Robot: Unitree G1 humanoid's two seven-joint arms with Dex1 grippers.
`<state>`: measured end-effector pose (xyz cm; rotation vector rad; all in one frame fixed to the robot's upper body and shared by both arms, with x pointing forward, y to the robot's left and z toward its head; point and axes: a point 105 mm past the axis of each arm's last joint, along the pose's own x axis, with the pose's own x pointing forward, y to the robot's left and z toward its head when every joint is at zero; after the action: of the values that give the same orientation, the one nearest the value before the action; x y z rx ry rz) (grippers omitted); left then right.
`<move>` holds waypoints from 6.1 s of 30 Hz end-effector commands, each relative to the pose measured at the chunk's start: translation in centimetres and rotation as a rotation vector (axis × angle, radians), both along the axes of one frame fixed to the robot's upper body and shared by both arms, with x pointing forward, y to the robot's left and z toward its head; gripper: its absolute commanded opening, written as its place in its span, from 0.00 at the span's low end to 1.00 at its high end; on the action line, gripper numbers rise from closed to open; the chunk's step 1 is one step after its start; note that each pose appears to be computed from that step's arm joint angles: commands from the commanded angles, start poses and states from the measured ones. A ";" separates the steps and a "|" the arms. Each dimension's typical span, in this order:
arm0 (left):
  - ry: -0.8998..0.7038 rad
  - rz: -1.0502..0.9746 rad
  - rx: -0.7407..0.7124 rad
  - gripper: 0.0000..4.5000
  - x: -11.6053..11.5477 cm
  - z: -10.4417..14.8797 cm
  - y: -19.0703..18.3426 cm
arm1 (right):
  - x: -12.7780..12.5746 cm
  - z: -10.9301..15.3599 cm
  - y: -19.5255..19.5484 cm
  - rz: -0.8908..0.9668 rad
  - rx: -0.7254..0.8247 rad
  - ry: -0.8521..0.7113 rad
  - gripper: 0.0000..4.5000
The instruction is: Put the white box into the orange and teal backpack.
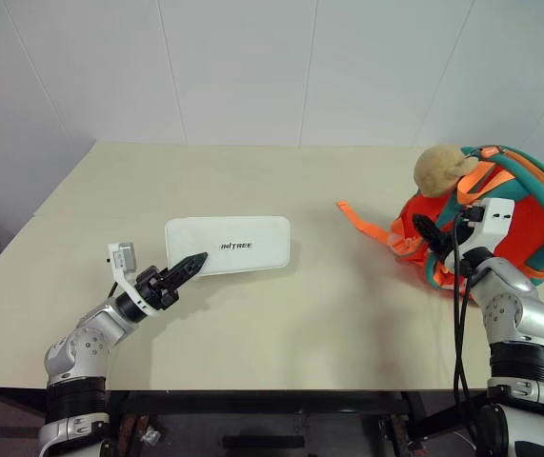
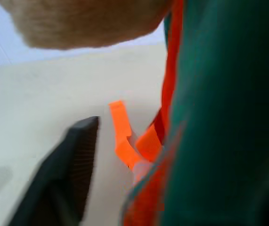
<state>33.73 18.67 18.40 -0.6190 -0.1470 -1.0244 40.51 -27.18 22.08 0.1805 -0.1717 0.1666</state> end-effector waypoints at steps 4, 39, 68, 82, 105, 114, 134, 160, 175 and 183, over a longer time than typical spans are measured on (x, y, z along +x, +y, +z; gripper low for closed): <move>-0.079 0.043 0.009 0.31 -0.7 1.9 1.5 | -0.3 1.7 2.9 0.177 -0.013 -0.077 0.35; -0.092 0.273 0.057 0.31 -0.2 2.4 8.5 | -18.4 3.2 18.1 1.552 0.118 0.289 0.13; -0.287 0.132 0.054 0.31 -3.9 8.5 5.8 | -14.8 -1.0 20.7 1.343 -0.027 0.226 0.13; -0.335 -0.025 -0.150 0.31 -7.2 13.3 5.8 | -13.5 -2.7 18.4 1.289 -0.062 0.297 0.13; -0.179 -0.280 0.071 0.31 -6.1 9.5 -0.4 | -13.6 -2.8 18.9 1.280 -0.065 0.279 0.13; -0.301 -0.186 0.252 0.31 -5.4 9.1 0.7 | -13.6 -2.9 19.0 1.280 -0.059 0.280 0.13; -0.319 -0.159 0.694 0.31 -4.8 6.8 5.8 | -13.3 -2.9 19.4 1.298 -0.053 0.277 0.13; -0.341 -0.440 0.837 0.31 -4.8 6.5 3.2 | -13.1 -3.2 19.9 1.306 -0.034 0.268 0.13; -0.414 -0.603 0.864 0.31 -4.8 7.6 -0.2 | -13.0 -3.2 20.2 1.304 -0.022 0.260 0.13; -0.457 -0.601 0.835 0.31 -5.0 8.5 -0.6 | -13.1 -3.3 20.2 1.299 -0.023 0.257 0.13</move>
<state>30.67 18.77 25.28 0.3387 0.1543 -1.5043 27.67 -7.30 18.46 0.2813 0.2494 1.4154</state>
